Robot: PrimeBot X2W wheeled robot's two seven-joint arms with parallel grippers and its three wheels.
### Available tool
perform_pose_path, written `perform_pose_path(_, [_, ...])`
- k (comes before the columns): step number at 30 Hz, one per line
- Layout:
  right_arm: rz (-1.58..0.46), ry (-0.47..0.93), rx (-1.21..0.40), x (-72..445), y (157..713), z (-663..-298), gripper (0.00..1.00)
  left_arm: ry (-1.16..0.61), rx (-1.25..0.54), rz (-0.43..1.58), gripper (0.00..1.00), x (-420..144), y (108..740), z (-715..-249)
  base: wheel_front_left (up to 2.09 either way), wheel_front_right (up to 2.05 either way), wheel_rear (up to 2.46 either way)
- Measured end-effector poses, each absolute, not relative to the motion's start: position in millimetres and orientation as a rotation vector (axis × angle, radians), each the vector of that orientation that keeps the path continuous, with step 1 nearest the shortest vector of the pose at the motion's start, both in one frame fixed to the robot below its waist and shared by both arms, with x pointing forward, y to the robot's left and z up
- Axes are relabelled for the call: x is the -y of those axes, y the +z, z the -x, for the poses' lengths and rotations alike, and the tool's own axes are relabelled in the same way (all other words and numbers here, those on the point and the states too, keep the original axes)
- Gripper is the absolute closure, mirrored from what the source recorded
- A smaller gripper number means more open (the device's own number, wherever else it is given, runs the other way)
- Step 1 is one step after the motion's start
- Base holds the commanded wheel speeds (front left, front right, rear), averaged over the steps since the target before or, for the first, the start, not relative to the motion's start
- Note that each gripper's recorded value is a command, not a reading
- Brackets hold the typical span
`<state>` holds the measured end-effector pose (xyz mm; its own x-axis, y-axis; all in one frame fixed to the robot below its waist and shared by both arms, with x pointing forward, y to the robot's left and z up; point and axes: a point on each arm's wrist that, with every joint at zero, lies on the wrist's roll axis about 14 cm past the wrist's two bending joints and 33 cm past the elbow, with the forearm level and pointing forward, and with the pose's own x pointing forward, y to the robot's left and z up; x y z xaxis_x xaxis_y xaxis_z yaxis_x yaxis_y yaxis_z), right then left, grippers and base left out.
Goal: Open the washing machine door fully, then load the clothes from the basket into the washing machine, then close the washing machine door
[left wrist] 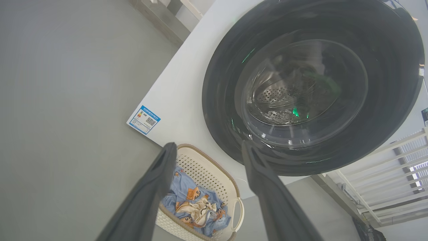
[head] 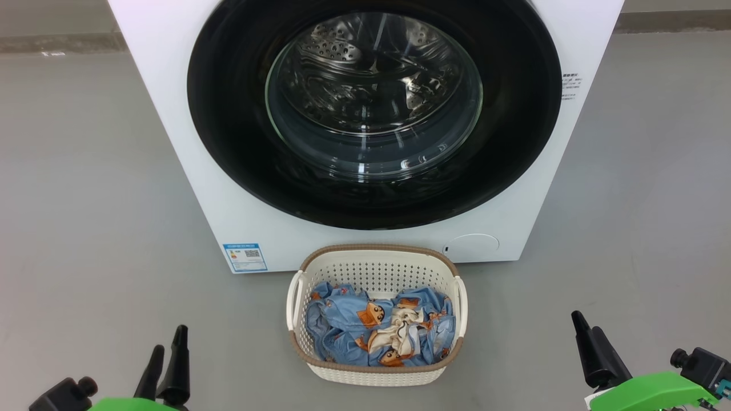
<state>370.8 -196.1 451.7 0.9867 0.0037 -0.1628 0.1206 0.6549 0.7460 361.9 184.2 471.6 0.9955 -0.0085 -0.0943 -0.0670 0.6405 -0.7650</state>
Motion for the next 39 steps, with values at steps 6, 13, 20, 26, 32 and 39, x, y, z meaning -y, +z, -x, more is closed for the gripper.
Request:
perform_pose_path(6, [-0.787, -0.055, -0.154, 196, 452, -371, 0.0, 0.018, -0.081, 0.807, 0.0, -183, 475, -362, 0.0, 0.0, 0.0])
perform_pose_path(13, [-0.71, -0.036, -0.153, 194, 452, -371, 0.0, 0.004, -0.071, 0.729, 0.0, -182, 477, -362, 0.0, 0.0, 0.0])
perform_pose_path(20, [-0.635, -0.02, -0.134, 196, 457, -376, 0.0, -0.009, -0.056, 0.652, 0.0, -180, 480, -362, 0.0, 0.0, 0.0])
perform_pose_path(26, [-0.567, -0.012, -0.129, 197, 457, -375, 0.0, -0.024, -0.043, 0.587, 0.0, -178, 482, -363, 0.0, 0.0, 0.0])
perform_pose_path(32, [-0.498, 0.0, -0.121, 197, 457, -375, 0.0, -0.04, -0.023, 0.509, 0.0, -178, 486, -363, 0.0, 0.0, 0.0])
perform_pose_path(39, [-0.421, 0.013, -0.109, 198, 459, -375, 0.0, -0.06, -0.01, 0.436, 0.0, -175, 489, -362, 0.0, 0.0, 0.0])
